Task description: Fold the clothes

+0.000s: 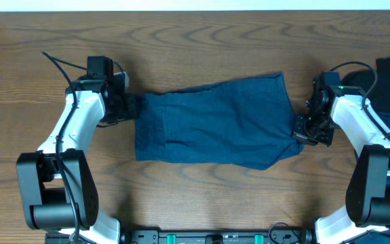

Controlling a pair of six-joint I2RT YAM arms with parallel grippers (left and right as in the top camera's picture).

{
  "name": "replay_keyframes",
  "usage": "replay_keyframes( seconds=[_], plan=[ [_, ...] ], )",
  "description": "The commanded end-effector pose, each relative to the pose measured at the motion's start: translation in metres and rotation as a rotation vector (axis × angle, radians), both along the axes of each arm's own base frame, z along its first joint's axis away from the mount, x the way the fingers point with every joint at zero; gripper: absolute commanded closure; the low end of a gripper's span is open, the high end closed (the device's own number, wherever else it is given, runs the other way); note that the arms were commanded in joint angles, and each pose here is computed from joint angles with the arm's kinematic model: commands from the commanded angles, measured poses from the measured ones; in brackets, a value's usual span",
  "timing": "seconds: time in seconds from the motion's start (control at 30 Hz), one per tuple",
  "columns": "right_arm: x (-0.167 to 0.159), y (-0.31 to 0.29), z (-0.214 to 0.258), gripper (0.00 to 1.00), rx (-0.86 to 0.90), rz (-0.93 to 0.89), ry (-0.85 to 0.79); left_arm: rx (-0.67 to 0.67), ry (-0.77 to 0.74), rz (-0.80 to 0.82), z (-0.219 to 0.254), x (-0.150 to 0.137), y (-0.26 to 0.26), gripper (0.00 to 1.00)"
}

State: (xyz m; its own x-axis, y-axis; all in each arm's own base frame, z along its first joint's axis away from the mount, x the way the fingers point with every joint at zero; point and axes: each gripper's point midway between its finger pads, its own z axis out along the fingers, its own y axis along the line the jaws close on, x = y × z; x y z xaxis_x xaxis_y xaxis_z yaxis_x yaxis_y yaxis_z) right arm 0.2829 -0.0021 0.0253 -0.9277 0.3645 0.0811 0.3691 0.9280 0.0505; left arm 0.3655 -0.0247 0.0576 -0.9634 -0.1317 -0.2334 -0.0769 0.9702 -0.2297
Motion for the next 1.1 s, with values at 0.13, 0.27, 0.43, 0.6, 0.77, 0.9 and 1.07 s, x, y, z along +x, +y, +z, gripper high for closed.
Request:
replay_keyframes(
  seconds=[0.13, 0.27, 0.43, 0.6, 0.77, 0.9, 1.07],
  plan=[
    [0.009, -0.005, 0.006, 0.99, -0.031, -0.015, -0.039, -0.016, -0.137, -0.139, 0.008, 0.028, -0.009, 0.37],
    [0.010, -0.005, 0.006, 0.99, -0.031, -0.016, -0.044, -0.060, -0.142, -0.171, -0.005, 0.035, -0.017, 0.54],
    [0.010, -0.005, 0.006, 0.99, -0.031, -0.020, -0.043, -0.098, -0.116, -0.204, -0.027, 0.037, -0.022, 0.87],
    [0.010, -0.009, 0.006, 0.99, -0.053, -0.021, -0.043, 0.031, -0.118, -0.061, -0.027, 0.047, 0.020, 0.94],
    [0.010, -0.019, 0.005, 0.99, -0.108, -0.043, -0.039, 0.092, -0.140, 0.067, -0.017, 0.054, 0.060, 0.94],
    [0.005, -0.022, 0.006, 0.99, -0.123, -0.040, -0.023, 0.092, -0.148, 0.108, -0.016, 0.055, 0.073, 0.94],
    [0.004, -0.023, 0.006, 0.99, -0.133, -0.030, -0.016, 0.115, -0.162, 0.137, -0.014, 0.058, 0.084, 0.86]
  ],
)
